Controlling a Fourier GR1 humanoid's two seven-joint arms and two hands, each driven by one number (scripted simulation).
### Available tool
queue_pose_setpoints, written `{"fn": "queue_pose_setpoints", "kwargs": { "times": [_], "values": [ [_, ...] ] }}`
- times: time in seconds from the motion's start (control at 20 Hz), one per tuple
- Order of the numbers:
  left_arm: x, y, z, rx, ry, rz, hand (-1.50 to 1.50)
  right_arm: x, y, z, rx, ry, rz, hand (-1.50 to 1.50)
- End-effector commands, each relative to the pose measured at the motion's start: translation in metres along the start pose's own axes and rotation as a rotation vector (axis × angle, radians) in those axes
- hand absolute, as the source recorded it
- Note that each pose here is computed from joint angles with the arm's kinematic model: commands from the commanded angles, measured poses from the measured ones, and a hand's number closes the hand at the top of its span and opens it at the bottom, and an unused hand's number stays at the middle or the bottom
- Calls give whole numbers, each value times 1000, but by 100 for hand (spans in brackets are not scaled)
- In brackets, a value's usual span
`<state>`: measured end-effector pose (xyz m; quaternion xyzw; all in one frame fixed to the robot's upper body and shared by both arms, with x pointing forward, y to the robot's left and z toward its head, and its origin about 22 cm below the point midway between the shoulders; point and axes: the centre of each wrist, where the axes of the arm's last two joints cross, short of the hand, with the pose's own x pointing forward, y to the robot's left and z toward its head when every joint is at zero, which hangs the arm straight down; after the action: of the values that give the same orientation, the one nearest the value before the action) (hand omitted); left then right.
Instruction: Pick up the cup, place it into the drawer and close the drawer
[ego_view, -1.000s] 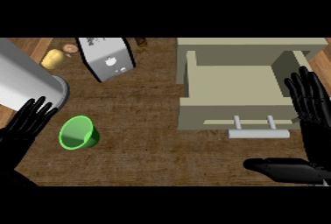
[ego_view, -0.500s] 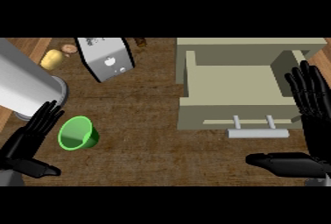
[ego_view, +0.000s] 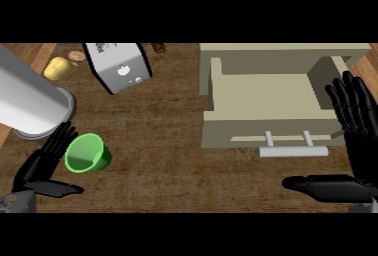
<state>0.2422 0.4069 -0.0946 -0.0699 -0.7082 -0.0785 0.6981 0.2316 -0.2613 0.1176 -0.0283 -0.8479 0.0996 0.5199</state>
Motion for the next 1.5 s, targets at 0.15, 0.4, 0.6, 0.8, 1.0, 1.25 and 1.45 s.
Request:
{"fn": "queue_pose_setpoints", "kwargs": {
  "times": [0.15, 0.4, 0.6, 0.8, 1.0, 1.25, 1.45],
  "values": [
    [-10, -3, -8, -47, -114, 94, -150, 2, 2, 12, 13, -9, 0, -150],
    [-16, -4, -7, -25, -131, 84, -150, 2, 19, -10, 10, -11, -14, -150],
    [-23, -8, -2, -49, -122, 68, -150, -2, 6, 5, 5, -3, -15, -150],
    [-25, -20, -14, -72, -139, 77, -150, -1, 7, -4, 24, -2, -18, -150],
    [-35, -39, -19, -83, -145, 85, -150, -8, 11, -1, 16, -15, -22, -150],
    [-19, -17, -23, -117, -148, 131, -150, -6, 10, -13, 17, -1, -34, -150],
    [-27, -36, -31, -107, -162, 183, -150, -5, 6, -1, 22, -6, -11, -150]
  ]
}}
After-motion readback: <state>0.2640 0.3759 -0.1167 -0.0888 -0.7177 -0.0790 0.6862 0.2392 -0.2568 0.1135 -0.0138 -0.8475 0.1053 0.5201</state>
